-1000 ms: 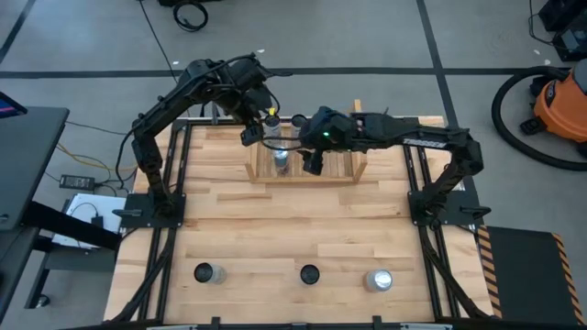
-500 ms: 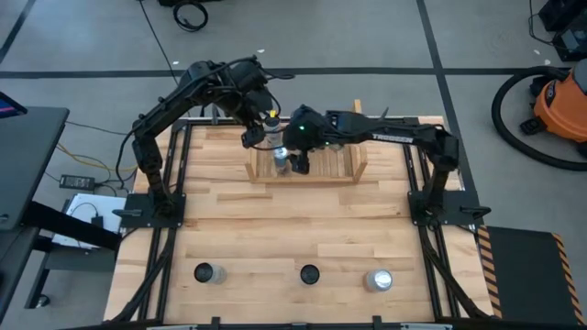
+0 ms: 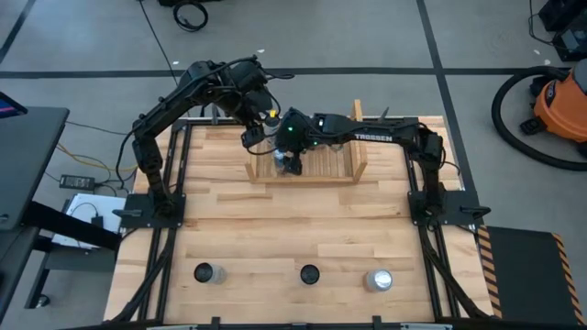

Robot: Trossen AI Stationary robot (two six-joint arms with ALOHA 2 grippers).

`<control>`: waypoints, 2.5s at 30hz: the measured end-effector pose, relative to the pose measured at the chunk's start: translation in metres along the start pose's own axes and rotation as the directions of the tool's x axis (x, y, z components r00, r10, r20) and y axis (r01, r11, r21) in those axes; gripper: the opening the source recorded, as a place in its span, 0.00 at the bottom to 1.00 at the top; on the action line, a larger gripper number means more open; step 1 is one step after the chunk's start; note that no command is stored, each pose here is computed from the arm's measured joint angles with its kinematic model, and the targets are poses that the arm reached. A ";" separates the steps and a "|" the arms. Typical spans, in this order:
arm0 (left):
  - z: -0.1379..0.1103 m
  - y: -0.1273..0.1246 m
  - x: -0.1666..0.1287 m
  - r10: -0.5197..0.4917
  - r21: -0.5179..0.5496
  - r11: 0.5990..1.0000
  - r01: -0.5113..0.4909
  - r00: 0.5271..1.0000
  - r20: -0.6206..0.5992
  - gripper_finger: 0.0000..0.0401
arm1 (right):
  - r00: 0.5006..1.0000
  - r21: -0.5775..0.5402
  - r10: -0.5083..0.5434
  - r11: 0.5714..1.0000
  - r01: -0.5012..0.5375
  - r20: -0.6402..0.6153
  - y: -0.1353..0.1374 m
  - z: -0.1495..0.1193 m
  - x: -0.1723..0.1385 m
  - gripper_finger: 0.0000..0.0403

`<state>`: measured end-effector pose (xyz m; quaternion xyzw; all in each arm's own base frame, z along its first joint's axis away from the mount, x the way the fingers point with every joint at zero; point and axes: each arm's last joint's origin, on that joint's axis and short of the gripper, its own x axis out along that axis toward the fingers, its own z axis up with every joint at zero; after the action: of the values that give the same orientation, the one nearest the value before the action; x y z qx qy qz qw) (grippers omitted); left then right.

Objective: Place canned beverage on shelf
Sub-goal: Put the blue soda can into the shelf

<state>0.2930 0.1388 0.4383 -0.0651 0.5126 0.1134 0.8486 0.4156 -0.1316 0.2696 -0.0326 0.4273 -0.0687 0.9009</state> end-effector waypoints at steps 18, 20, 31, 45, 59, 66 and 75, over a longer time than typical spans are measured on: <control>0.000 0.000 0.000 -0.004 0.000 1.000 0.004 1.000 0.000 0.70 | 1.000 0.026 0.009 1.000 -0.008 -0.018 -0.003 -0.007 0.024 0.76; 0.000 0.000 0.000 -0.004 0.001 1.000 0.004 1.000 0.000 0.70 | 1.000 0.027 0.004 1.000 -0.004 -0.028 -0.003 -0.008 0.027 0.76; 0.000 0.000 0.000 -0.003 0.022 1.000 0.003 1.000 -0.001 0.70 | 0.999 0.024 0.002 1.000 -0.001 -0.039 -0.005 -0.009 0.026 0.65; 0.000 0.001 0.000 0.000 0.023 1.000 0.000 1.000 -0.001 0.70 | 0.988 0.161 0.032 0.987 -0.007 -0.150 -0.003 -0.015 0.004 0.62; 0.000 0.001 0.000 0.000 0.025 1.000 0.000 1.000 -0.001 0.70 | 0.994 0.241 -0.062 0.967 0.083 -0.094 -0.020 -0.025 -0.084 0.62; 0.000 0.001 0.000 0.000 0.034 0.999 0.000 1.000 -0.001 0.70 | 0.993 0.314 -0.104 0.942 0.114 -0.050 -0.023 -0.060 -0.101 0.62; 0.000 0.001 0.000 0.000 0.034 0.999 0.000 1.000 -0.001 0.70 | 0.976 0.383 -0.181 0.899 0.214 -0.121 -0.010 -0.105 -0.099 0.63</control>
<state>0.2927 0.1396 0.4381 -0.0507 0.5150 0.1044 0.8493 0.2714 -0.1265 0.2805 0.1088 0.4359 -0.2455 0.8590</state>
